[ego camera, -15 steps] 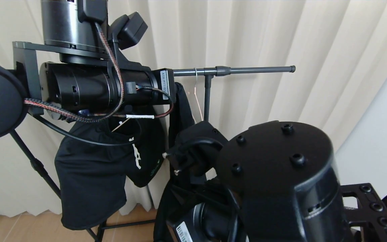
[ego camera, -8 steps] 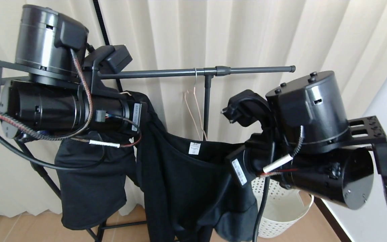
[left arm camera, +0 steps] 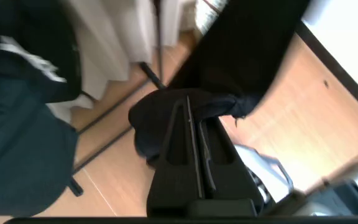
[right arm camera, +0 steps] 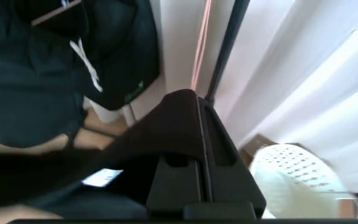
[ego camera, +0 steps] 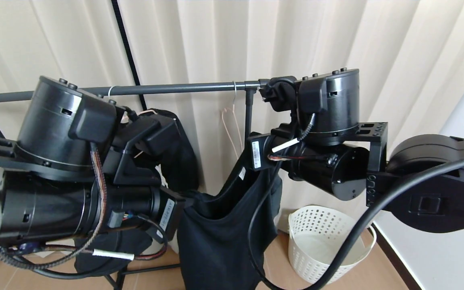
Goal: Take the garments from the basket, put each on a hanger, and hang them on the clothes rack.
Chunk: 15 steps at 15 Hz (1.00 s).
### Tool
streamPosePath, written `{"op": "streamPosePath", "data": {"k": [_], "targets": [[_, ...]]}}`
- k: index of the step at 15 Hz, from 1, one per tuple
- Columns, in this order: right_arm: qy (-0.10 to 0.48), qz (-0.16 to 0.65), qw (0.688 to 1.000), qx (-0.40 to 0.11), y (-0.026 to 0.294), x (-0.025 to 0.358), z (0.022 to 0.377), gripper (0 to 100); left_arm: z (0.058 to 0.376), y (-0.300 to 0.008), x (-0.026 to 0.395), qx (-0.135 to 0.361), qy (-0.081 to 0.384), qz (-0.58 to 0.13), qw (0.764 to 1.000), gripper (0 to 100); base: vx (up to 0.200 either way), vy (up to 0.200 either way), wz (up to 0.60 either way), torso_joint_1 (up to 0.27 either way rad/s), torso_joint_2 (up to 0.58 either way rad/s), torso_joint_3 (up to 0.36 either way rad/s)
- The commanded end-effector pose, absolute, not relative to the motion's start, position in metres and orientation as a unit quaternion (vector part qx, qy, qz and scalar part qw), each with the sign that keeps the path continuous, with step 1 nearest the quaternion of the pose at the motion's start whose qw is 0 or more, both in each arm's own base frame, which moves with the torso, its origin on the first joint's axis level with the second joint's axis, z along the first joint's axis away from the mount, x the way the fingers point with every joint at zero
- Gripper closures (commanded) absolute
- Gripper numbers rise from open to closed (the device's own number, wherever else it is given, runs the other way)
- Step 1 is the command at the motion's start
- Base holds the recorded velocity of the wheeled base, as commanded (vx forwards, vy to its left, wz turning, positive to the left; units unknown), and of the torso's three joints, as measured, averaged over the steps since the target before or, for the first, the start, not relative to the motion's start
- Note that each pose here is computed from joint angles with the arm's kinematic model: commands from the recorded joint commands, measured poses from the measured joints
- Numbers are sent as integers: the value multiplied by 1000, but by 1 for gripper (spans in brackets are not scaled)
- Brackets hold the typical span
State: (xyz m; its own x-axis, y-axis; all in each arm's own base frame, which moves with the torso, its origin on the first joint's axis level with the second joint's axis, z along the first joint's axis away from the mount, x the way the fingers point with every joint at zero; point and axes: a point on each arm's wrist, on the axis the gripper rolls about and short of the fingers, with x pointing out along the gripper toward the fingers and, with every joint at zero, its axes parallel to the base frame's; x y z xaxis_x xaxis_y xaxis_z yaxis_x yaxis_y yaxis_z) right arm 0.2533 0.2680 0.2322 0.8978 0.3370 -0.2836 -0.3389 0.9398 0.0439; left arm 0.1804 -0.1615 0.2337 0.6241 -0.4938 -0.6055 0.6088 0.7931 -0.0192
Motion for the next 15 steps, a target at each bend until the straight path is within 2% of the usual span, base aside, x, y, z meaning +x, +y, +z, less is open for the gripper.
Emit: {"op": "streamPosePath", "data": {"k": [1,3,8,10,13,15], "targets": [[147,172,974,27,284,265,227,100,232,-179,160,95,307,-353,879,100,0,0,0,0,0,0],[147,173,972,54,290,267,229,100,233,-194,152,98,304,-379,868,100,0,0,0,0,0,0],[148,177,971,66,294,263,229,100,235,-214,151,77,308,-393,863,100,0,0,0,0,0,0],[149,175,971,64,291,262,230,100,236,-213,152,70,302,-390,867,100,0,0,0,0,0,0],[138,125,982,43,273,270,234,100,234,-195,174,60,306,-342,886,100,0,0,0,0,0,0],[119,115,986,-9,236,241,256,100,238,-180,196,41,303,-300,904,100,0,0,0,0,0,0]]}}
